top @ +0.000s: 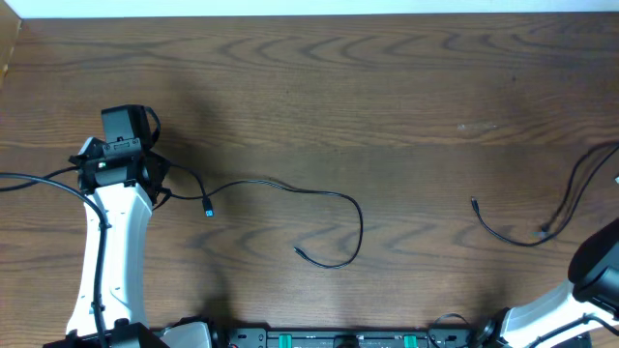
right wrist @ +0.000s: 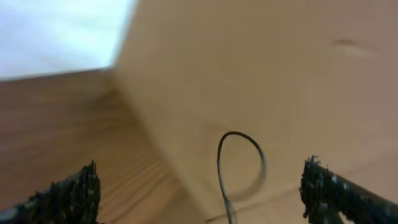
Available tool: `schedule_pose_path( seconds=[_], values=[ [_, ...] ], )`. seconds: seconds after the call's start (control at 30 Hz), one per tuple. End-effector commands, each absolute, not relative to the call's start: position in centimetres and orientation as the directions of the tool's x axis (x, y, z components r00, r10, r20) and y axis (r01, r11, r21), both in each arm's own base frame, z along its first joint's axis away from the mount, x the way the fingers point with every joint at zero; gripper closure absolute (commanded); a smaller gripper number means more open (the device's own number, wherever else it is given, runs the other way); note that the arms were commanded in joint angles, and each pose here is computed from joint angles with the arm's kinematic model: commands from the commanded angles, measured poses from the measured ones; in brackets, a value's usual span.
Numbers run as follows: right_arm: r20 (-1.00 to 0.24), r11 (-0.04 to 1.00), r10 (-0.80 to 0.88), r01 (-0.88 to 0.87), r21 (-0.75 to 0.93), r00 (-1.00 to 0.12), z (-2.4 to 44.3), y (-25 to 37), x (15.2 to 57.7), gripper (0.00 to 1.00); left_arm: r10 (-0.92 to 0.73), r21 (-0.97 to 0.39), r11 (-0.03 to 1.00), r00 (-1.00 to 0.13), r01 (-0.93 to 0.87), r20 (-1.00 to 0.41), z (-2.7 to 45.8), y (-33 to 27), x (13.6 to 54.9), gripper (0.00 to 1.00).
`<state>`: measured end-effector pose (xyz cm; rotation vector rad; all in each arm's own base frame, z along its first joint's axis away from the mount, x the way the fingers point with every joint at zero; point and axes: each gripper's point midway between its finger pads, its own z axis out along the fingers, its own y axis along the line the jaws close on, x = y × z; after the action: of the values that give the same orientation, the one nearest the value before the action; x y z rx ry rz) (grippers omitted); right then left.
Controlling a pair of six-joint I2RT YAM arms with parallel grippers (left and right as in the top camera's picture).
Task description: Untangle cables
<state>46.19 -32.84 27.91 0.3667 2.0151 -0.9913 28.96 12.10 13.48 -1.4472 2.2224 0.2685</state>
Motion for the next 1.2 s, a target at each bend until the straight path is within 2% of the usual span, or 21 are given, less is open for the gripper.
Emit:
schedule_pose_path(
  seconds=[0.0, 0.27, 0.43, 0.67, 0.8, 1.0, 1.17],
  values=[
    [-0.8, 0.756, -0.12, 0.468, -0.458, -0.588, 27.1, -28.9, 48.6, 0.01, -0.805, -0.074, 0.428, -0.343, -0.901, -0.484, 13.3, 12.2, 28.7, 0.92],
    [-0.739, 0.842, -0.109, 0.333, -0.424, -0.665, 23.9, -22.8, 49.8, 0.01, -0.798, -0.05, 0.446, -0.372, -0.894, -0.475, 13.1, 12.1, 28.3, 0.92],
    [-0.641, 0.904, -0.052, 0.237, -0.357, -0.766, 20.1, -18.2, 48.5, 0.01, -0.798, -0.049, 0.447, -0.372, -0.893, -0.474, 13.1, 12.1, 28.3, 0.92],
    [-0.463, 0.932, 0.211, 0.32, -0.168, -0.861, 15.4, -14.6, 43.5, 0.01, -0.798, -0.05, 0.447, -0.372, -0.893, -0.474, 13.1, 12.1, 28.3, 0.92],
    [-0.34, 0.894, 0.376, 0.434, -0.113, -0.862, 13.9, -13.5, 40.1, 0.01, -0.796, -0.048, 0.45, -0.376, -0.892, -0.475, 13.1, 12.1, 28.3, 0.92],
    [-0.211, 0.895, 0.414, 0.438, -0.082, -0.886, 12.9, -11.9, 37.4, 0.01, -0.786, -0.038, 0.467, -0.395, -0.883, -0.476, 13.1, 12.1, 28.3, 0.92],
    [-0.164, 0.879, 0.451, 0.468, -0.085, -0.877, 12.7, -11.6, 36.2, 0.01, -0.786, -0.038, 0.467, -0.395, -0.883, -0.476, 13.1, 12.1, 28.3, 0.92]
  ],
)
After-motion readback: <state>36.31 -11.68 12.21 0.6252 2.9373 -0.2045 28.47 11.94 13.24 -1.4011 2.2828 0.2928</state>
